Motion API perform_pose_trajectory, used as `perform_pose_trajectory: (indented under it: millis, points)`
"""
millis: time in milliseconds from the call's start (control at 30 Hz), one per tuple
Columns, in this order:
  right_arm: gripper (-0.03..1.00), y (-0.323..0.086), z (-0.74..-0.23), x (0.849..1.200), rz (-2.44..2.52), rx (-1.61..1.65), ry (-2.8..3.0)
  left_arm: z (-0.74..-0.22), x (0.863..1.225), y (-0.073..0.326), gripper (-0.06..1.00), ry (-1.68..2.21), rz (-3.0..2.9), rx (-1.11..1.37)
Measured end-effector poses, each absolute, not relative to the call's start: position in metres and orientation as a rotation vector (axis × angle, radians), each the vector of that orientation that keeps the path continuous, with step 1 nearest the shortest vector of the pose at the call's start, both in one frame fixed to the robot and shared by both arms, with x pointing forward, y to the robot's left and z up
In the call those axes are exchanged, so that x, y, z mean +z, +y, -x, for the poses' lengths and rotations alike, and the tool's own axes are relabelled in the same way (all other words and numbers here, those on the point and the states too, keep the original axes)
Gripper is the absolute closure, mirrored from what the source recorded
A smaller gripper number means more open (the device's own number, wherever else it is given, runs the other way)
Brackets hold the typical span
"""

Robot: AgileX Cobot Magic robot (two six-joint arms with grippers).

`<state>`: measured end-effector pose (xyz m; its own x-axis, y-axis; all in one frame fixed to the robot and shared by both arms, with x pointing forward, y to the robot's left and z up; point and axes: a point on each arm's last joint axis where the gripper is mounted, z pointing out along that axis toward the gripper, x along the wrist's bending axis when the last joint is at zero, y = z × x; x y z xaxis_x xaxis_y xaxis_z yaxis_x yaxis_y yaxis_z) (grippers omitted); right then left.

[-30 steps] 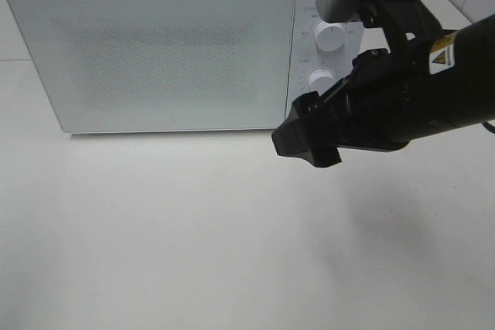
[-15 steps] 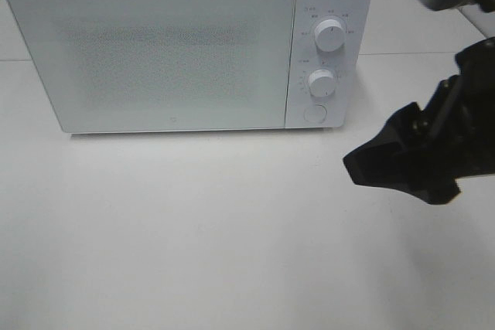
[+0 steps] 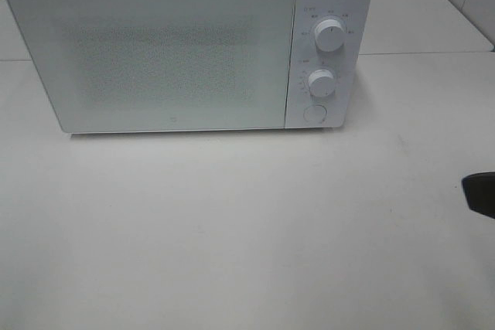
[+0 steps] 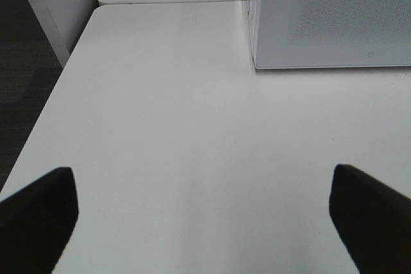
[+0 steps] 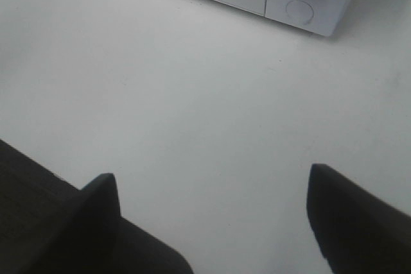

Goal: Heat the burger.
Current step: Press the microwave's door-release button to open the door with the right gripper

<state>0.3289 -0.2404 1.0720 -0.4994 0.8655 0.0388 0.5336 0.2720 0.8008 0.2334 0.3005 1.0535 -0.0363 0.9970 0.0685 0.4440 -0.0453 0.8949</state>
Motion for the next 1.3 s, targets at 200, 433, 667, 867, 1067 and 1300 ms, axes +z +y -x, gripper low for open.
perform_pose_trajectory:
  millis: [200,433,667,867,1067,1300]
  points:
    - [0.20,-0.269,-0.310,1.078,-1.388,1.105,1.942,-0.233,1.053,0.301,-0.05,1.553,-1.563,1.039]
    - [0.20,-0.294,-0.276,1.080,-1.485,1.087,1.710,-0.233,1.053,0.301,-0.05,1.553,-1.563,1.039]
    - [0.20,-0.302,-0.253,1.075,-1.518,1.046,1.598,-0.233,1.053,0.301,-0.05,1.553,-1.563,1.039]
    - [0.20,-0.305,-0.239,1.060,-1.547,1.027,1.513,-0.233,1.053,0.301,-0.05,1.553,-1.563,1.039]
    - [0.20,-0.305,-0.235,1.059,-1.543,1.033,1.476,-0.233,1.053,0.301,-0.05,1.553,-1.563,1.039]
    - [0.20,-0.305,-0.234,1.059,-1.547,1.029,1.479,-0.233,1.053,0.301,-0.05,1.553,-1.563,1.039]
